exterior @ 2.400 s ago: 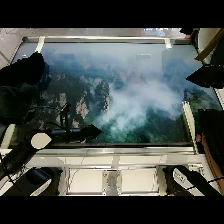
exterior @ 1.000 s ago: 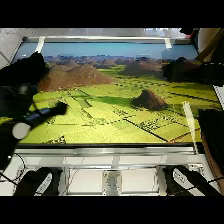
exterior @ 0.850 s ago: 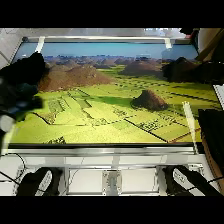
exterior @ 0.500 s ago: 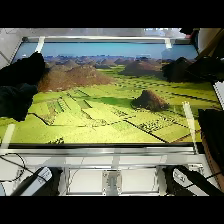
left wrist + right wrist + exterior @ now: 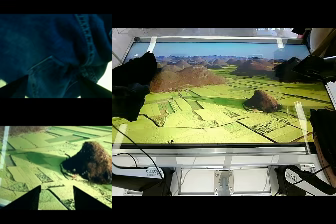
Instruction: Fold the clothes and pants, and hang the long-sleeved shirts on hangers.
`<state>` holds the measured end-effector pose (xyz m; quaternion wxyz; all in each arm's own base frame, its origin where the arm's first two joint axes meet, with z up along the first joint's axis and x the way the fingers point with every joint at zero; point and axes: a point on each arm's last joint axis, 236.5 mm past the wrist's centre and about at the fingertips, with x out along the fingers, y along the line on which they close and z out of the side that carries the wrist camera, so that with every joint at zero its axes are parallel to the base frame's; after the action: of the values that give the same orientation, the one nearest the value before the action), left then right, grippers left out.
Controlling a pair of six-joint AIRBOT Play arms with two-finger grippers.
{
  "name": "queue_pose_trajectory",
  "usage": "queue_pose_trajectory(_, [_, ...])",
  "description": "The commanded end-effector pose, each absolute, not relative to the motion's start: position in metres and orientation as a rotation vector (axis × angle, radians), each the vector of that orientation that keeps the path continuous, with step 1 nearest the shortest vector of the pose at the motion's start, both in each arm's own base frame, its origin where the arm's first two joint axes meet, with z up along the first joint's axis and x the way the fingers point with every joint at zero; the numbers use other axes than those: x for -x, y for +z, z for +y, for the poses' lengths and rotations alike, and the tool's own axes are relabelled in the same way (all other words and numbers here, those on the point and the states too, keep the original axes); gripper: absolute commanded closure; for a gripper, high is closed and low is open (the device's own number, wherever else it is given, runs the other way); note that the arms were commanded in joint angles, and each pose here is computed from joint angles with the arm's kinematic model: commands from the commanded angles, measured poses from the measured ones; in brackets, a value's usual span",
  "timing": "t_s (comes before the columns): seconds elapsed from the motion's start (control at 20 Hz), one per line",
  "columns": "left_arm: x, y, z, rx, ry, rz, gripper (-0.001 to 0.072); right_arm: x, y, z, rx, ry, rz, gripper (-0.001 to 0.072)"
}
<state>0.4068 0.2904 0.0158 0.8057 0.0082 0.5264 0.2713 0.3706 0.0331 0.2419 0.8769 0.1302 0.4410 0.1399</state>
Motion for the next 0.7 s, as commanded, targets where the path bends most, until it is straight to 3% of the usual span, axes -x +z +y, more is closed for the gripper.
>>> queue_pose_trajectory(0.0, [-0.418,-0.007,0.296,-0.155,0.566,1.211,-0.0001,-0.371,0.240,0.035,-0.295,0.291,0.929,0.0267])
queue_pose_trajectory(0.15, [-0.392,-0.008,0.333,-0.279,0.690,1.293,0.0012,-0.371,0.240,0.035,-0.308,0.284,0.933,0.0267])
queue_pose_trajectory(0.2, [-0.386,-0.007,0.341,-0.284,0.709,1.298,0.0104,-0.371,0.240,0.034,-0.310,0.282,0.932,0.0267])
queue_pose_trajectory(0.25, [-0.380,-0.006,0.348,-0.277,0.725,1.302,0.0457,-0.372,0.240,0.034,-0.310,0.281,0.931,0.0267])
queue_pose_trajectory(0.3, [-0.374,-0.007,0.353,-0.259,0.738,1.310,0.0678,-0.372,0.241,0.034,-0.310,0.281,0.929,0.0267])
queue_pose_trajectory(0.5, [-0.353,0.014,0.337,-0.209,0.786,1.387,0.0687,-0.370,0.242,0.033,-0.302,0.277,0.926,0.0268])
queue_pose_trajectory(0.65, [-0.381,0.072,0.284,-0.167,0.703,1.217,0.0688,-0.362,0.256,0.033,-0.235,0.294,0.888,0.0268])
